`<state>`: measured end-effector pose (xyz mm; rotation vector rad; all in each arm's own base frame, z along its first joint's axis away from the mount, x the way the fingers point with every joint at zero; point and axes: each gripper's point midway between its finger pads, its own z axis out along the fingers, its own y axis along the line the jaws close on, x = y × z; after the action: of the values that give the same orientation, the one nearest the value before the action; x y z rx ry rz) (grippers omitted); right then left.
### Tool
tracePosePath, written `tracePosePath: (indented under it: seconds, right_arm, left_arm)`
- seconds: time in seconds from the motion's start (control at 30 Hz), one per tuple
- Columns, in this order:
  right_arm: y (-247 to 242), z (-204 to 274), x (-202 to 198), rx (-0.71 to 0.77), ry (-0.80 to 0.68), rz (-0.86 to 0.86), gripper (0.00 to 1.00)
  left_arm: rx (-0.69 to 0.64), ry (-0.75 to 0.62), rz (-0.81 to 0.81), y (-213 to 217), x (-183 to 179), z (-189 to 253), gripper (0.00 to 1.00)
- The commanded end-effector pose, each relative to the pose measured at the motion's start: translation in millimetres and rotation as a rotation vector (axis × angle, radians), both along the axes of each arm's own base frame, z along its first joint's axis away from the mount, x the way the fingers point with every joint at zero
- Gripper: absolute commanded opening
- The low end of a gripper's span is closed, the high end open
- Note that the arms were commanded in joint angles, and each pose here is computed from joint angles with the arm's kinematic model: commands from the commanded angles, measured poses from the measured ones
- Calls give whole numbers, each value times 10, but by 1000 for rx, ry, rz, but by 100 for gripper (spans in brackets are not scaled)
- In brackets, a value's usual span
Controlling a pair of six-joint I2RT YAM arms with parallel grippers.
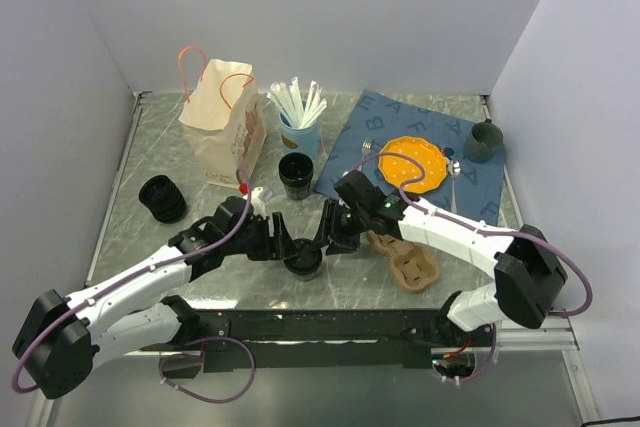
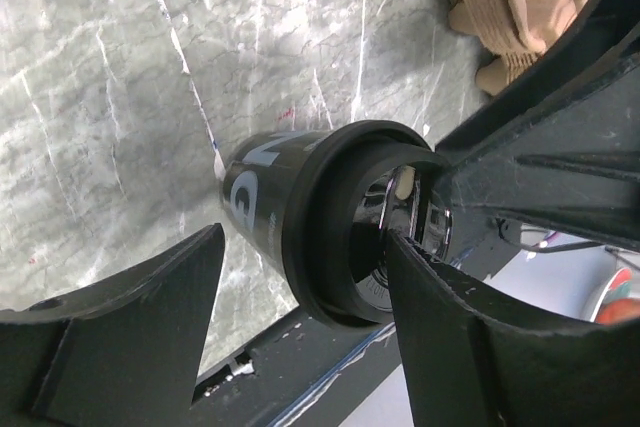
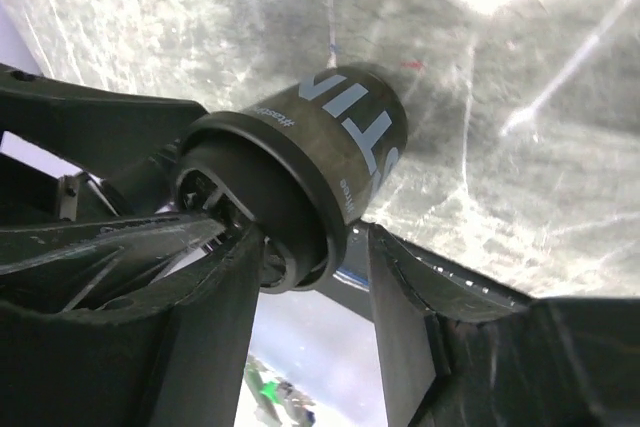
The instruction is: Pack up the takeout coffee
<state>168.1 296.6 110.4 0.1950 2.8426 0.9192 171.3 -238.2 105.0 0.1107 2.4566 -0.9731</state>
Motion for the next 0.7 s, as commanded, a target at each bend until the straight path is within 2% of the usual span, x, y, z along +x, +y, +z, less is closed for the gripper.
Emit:
tracePosePath:
  seconds: [0.0,0.33,0.5,0.67]
  right_arm:
    - [53,191,199,-9,-119,83,51]
    - [53,164,201,43,-138,186,48]
    - [15,314,182,57,-183,208,54]
    - [6,384,115,86,-181,222,56]
  left_arm:
    - [-26,0,55,28,25,21,70]
    - [-84,22,60,-43,8,70,69]
    - [-87,31,63,-27,-22,55,70]
    - [-106,56,67,-30,-67,-18,68]
